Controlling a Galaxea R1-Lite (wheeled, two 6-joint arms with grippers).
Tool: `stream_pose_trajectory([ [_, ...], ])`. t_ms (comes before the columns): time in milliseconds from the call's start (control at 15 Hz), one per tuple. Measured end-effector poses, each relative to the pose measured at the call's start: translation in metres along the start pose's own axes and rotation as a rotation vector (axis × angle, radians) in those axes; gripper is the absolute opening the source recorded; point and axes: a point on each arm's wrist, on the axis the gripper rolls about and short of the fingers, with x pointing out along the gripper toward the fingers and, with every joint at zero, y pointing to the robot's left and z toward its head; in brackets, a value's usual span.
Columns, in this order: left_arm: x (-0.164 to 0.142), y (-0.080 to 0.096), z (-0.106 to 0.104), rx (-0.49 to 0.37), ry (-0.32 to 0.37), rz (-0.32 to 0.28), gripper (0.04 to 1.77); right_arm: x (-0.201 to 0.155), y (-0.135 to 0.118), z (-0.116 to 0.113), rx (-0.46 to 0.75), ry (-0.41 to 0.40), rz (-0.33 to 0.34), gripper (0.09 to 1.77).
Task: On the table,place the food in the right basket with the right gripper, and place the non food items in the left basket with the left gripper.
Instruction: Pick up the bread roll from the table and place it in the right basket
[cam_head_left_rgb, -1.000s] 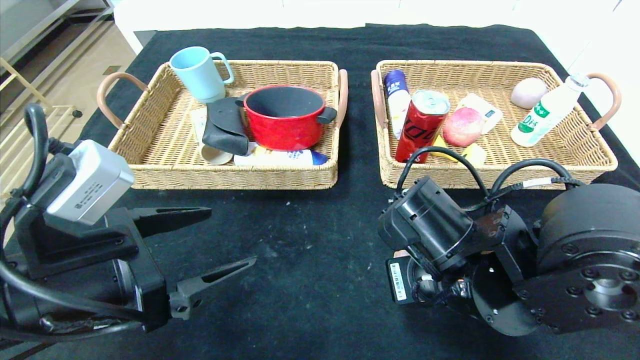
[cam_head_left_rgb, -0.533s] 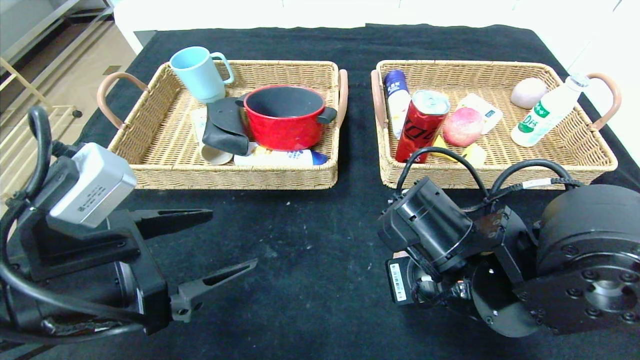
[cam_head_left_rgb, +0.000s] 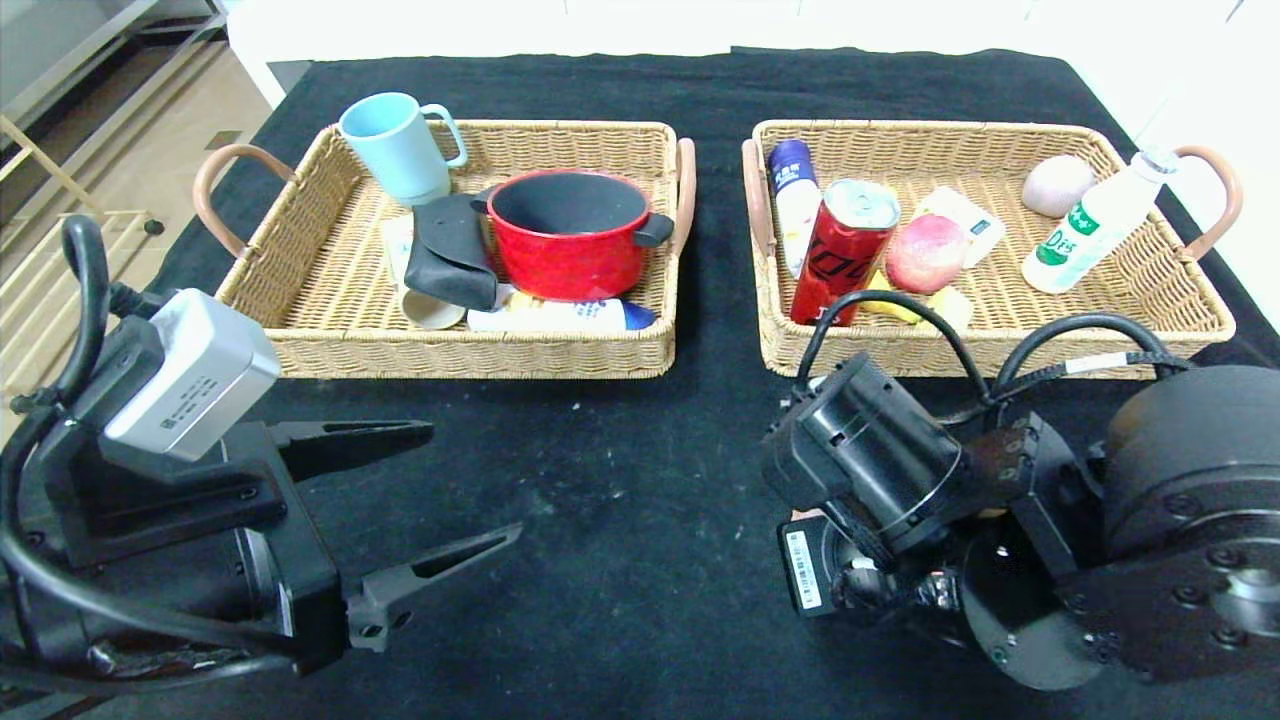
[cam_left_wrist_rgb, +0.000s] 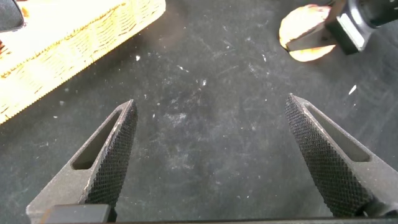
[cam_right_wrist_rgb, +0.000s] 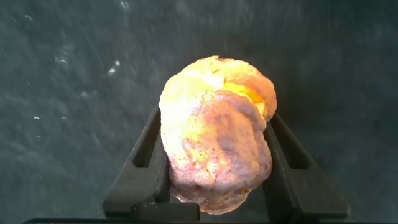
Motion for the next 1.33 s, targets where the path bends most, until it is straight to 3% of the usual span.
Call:
stream_pose_trajectory([
  [400,0.000,0.000,0.000,0.001,0.001,-0.002,1.72,-0.027,-0.016,0.004,-0.021,-0.062,-0.017,0.85],
  [667,0.000,0.000,0.000,0.002,-0.002,-0.003,1.72,-0.042,-0.044,0.011,-0.069,-0.103,-0.037,0.85],
  [1333,-0.006,-0.002,0.003,0.014,-0.023,-0.004,1.72,-0.073,-0.106,0.032,-0.010,-0.213,-0.147,0.85],
])
